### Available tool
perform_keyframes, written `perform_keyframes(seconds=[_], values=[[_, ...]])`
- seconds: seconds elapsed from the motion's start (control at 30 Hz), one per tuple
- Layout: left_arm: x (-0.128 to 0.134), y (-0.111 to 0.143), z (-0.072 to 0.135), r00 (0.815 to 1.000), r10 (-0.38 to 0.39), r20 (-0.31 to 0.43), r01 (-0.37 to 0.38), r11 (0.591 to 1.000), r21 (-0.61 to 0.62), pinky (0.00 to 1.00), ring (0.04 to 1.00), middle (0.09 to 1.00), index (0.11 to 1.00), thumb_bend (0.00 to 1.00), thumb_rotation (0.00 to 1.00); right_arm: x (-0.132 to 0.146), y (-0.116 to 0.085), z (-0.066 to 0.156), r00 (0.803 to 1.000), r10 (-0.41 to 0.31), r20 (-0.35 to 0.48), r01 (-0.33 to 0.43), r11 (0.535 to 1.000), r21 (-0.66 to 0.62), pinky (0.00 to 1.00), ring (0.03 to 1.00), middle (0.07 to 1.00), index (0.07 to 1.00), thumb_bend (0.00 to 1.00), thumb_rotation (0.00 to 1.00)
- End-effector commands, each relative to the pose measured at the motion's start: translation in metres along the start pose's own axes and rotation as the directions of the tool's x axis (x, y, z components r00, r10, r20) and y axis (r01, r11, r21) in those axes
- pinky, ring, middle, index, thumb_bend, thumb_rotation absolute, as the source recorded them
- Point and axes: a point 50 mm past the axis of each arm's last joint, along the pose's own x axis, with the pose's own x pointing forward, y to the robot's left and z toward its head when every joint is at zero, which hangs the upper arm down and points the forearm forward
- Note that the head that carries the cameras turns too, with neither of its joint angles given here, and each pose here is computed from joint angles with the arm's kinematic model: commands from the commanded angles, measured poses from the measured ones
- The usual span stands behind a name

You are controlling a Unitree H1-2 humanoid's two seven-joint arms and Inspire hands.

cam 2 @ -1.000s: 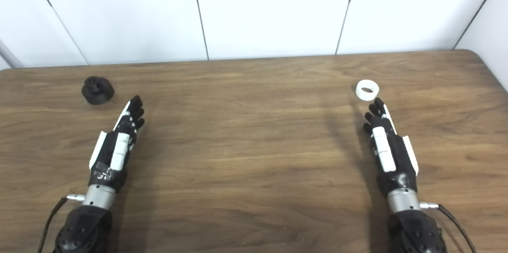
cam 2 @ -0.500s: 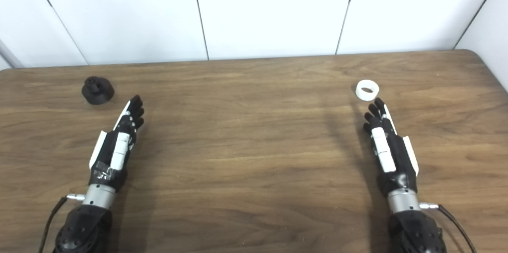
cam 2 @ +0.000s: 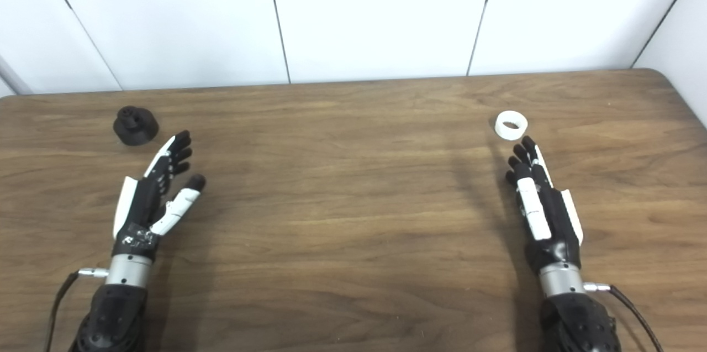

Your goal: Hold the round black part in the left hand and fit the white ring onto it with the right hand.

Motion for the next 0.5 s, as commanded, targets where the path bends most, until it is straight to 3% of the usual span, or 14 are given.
perform_keyframes(seconds=[0.0, 0.23, 0.47], values=[[0.013, 0.02, 0.004, 0.992, 0.052, 0.117, -0.064, 0.992, 0.104, 0.82, 0.863, 0.885, 0.889, 0.76, 0.38, 0.007, 0.001, 0.011, 0.998, 0.011, 0.065, -0.011, 1.0, 0.002, 0.97, 0.977, 0.979, 0.984, 0.43, 0.82], [0.029, 0.051, 0.004, 0.94, 0.164, 0.299, -0.255, 0.92, 0.296, 0.82, 0.872, 0.894, 0.882, 0.79, 0.27, 0.006, 0.001, 0.01, 0.998, 0.006, 0.065, -0.006, 1.0, 0.007, 0.97, 0.977, 0.982, 0.981, 0.4, 0.82], [0.038, 0.071, -0.005, 0.888, 0.251, 0.385, -0.406, 0.822, 0.399, 0.93, 0.967, 0.975, 0.962, 0.79, 0.32, 0.007, 0.001, 0.008, 0.998, 0.005, 0.06, -0.005, 1.0, -0.002, 0.98, 0.983, 0.982, 0.978, 0.39, 0.84]])
